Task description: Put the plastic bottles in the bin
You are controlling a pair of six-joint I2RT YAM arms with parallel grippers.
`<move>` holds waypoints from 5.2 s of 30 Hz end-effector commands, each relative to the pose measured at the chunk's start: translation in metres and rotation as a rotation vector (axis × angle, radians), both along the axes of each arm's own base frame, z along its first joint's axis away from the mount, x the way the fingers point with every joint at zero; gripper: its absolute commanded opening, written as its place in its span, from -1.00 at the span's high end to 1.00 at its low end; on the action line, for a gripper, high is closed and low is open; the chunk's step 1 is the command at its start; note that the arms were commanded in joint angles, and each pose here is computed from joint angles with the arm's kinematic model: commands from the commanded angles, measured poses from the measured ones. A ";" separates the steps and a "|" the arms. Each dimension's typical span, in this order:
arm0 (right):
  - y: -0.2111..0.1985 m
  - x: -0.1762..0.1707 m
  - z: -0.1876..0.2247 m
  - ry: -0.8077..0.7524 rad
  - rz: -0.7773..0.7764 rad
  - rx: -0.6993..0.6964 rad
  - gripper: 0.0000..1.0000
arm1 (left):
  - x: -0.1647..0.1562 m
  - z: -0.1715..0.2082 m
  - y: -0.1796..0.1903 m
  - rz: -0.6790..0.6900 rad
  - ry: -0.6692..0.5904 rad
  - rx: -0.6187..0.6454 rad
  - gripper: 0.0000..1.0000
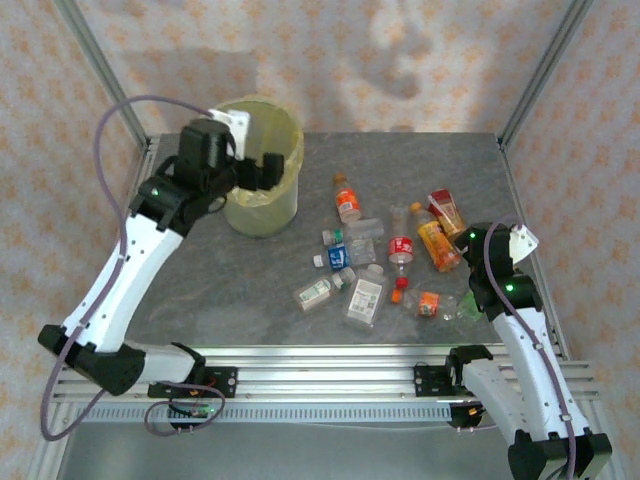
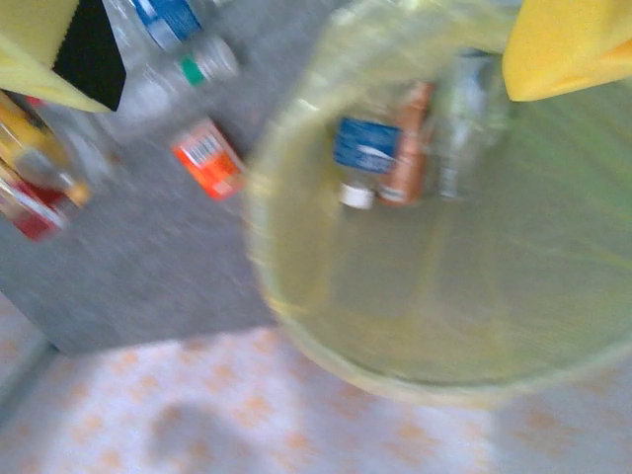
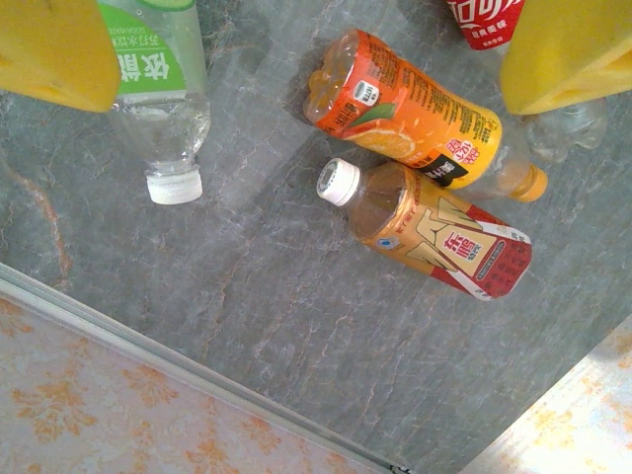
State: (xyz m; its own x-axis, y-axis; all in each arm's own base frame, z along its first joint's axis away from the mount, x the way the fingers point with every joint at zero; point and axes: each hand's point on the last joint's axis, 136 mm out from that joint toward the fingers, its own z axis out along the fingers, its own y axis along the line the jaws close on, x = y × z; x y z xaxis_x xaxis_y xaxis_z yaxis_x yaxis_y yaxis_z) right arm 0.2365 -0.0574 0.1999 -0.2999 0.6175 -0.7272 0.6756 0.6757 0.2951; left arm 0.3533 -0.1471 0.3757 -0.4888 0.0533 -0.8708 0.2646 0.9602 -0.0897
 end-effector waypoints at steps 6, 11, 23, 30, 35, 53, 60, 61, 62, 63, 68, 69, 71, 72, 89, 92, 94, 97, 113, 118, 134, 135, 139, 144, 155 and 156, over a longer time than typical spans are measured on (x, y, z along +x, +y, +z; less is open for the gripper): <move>-0.003 -0.004 0.007 -0.007 -0.019 -0.007 -0.98 | -0.050 -0.043 -0.063 -0.271 -0.007 -0.012 -1.00; -0.001 -0.003 0.007 -0.008 -0.014 0.001 -0.98 | -0.082 -0.105 -0.087 -0.398 0.161 0.099 -1.00; 0.002 -0.004 0.010 -0.002 -0.001 0.012 -0.98 | -0.136 -0.223 -0.099 -0.490 0.522 0.409 -1.00; 0.002 -0.004 0.008 0.002 0.000 0.015 -0.98 | -0.138 -0.259 -0.109 -0.500 0.603 0.492 -1.00; 0.002 -0.003 0.008 0.002 0.003 0.008 -0.98 | -0.132 -0.283 -0.109 -0.469 0.645 0.562 -1.00; 0.002 0.001 0.004 0.010 0.003 0.007 -0.98 | -0.110 -0.322 -0.122 -0.447 0.630 0.627 -1.00; 0.003 0.003 0.004 0.016 0.008 0.008 -0.98 | -0.104 -0.332 -0.132 -0.452 0.634 0.615 -0.99; 0.003 0.003 0.004 0.015 0.007 0.008 -0.98 | -0.104 -0.333 -0.132 -0.451 0.635 0.620 -0.99; 0.003 0.003 0.004 0.016 0.008 0.006 -0.98 | -0.103 -0.335 -0.133 -0.449 0.636 0.625 -0.99; 0.003 0.003 0.005 0.015 0.007 0.005 -0.98 | -0.103 -0.337 -0.132 -0.448 0.637 0.631 -0.99; 0.003 0.003 0.005 0.016 0.007 0.005 -0.98 | -0.099 -0.345 -0.128 -0.427 0.639 0.666 -0.93; 0.002 0.003 0.004 0.018 0.006 0.004 -0.98 | -0.099 -0.346 -0.127 -0.425 0.640 0.669 -0.90; 0.003 0.003 0.003 0.018 0.008 0.007 -0.98 | -0.099 -0.347 -0.126 -0.419 0.642 0.676 -0.80; 0.003 0.003 0.004 0.017 0.007 0.007 -0.98 | -0.099 -0.347 -0.125 -0.416 0.643 0.679 -0.77; 0.004 0.002 0.004 0.016 0.009 0.016 -0.98 | -0.111 -0.329 -0.112 -0.411 0.650 0.662 0.05; 0.004 0.000 0.005 0.017 0.009 0.021 -0.98 | -0.116 -0.320 -0.109 -0.419 0.648 0.642 0.06; 0.004 -0.002 0.004 0.016 0.005 0.022 -0.98 | -0.120 -0.310 -0.107 -0.426 0.642 0.624 0.07; 0.003 -0.004 0.002 0.008 0.002 0.024 -0.98 | -0.124 -0.292 -0.103 -0.432 0.620 0.598 0.13; 0.006 0.001 0.000 0.005 0.012 0.033 -0.98 | -0.085 -0.127 -0.112 -0.332 0.174 0.368 0.13; 0.006 0.000 0.001 0.005 0.017 0.034 -0.98 | -0.061 -0.074 -0.100 -0.225 0.021 0.261 0.12; 0.006 0.000 0.004 -0.003 0.015 0.036 -0.98 | -0.018 0.003 -0.059 -0.043 -0.144 0.088 0.10; 0.006 0.000 0.004 -0.003 0.015 0.037 -0.98 | -0.016 0.008 -0.058 -0.039 -0.156 0.081 0.10; 0.006 0.001 0.002 -0.002 0.012 0.039 -0.98 | -0.010 0.024 -0.053 -0.022 -0.196 0.062 0.09; 0.008 0.005 0.001 -0.001 0.015 0.046 -0.98 | 0.006 0.041 -0.037 0.049 -0.231 0.047 0.09; 0.008 0.008 0.002 0.004 0.017 0.045 -0.98 | 0.061 0.043 0.022 0.222 -0.174 0.065 0.08; 0.009 0.009 0.002 0.004 0.019 0.044 -0.98 | 0.068 0.040 0.027 0.232 -0.160 0.067 0.08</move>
State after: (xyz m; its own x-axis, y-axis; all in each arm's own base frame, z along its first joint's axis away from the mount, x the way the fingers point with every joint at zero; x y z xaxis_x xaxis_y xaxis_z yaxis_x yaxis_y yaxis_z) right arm 0.2412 -0.0492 0.1920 -0.3437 0.6385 -0.6886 0.6702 0.6804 0.2964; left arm 0.4109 -0.1348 0.4186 -0.3243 0.0308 -0.9454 0.0786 0.9969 0.0055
